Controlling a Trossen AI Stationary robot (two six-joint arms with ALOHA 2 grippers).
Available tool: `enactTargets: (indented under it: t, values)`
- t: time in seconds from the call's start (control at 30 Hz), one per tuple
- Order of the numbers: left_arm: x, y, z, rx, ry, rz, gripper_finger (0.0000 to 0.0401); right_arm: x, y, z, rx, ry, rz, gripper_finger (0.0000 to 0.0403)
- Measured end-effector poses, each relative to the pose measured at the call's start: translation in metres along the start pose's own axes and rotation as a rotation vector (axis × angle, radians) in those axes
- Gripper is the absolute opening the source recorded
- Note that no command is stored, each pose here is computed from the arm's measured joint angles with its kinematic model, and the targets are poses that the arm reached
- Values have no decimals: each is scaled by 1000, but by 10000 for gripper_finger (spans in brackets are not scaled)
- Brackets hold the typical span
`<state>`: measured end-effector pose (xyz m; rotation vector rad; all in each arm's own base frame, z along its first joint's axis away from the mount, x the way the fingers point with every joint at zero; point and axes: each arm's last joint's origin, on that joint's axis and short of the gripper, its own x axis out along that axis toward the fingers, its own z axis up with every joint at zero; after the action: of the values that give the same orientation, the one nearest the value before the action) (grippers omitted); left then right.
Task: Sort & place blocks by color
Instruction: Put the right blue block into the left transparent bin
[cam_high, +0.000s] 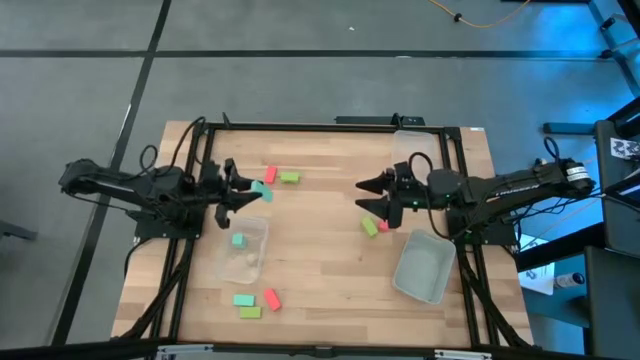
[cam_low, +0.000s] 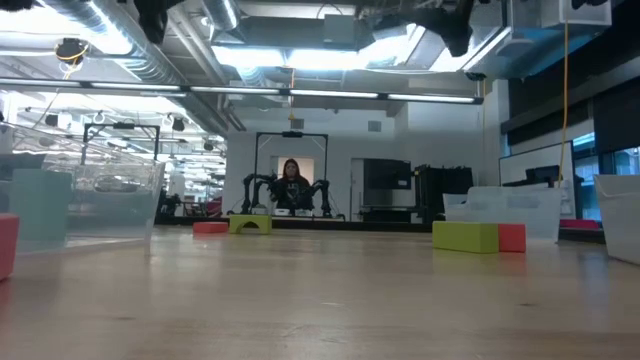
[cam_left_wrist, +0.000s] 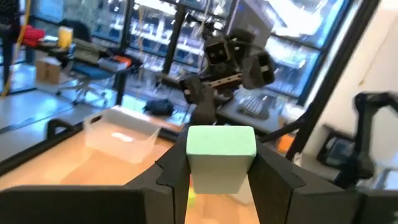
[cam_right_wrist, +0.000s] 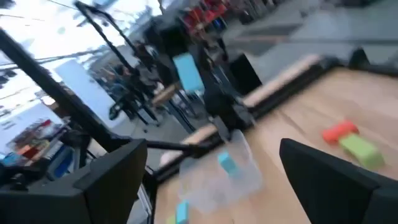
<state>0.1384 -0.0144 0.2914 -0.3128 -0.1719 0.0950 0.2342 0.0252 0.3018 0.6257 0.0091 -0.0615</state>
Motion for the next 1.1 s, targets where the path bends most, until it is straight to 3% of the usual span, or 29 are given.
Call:
enactTargets:
  t: [0.63,0.73,0.87,1.0,1.1]
  values:
    - [-3,1,-6,-30,-3,-29,120,1,3,2,-22,-1,31,368]
    - [-3,-6,1,-50,187,-44,120,1,3,2,-3,-1,30,368]
    - [-3,-19,2,-68,556,8,120,1,3,2,-3,-1,30,368]
    - [-1,-37,-17,-90,886,44,120,1,3,2,-4,-1,30,368]
    - [2,-53,-45,-98,1085,21,120,1,3,2,-3,-1,30,368]
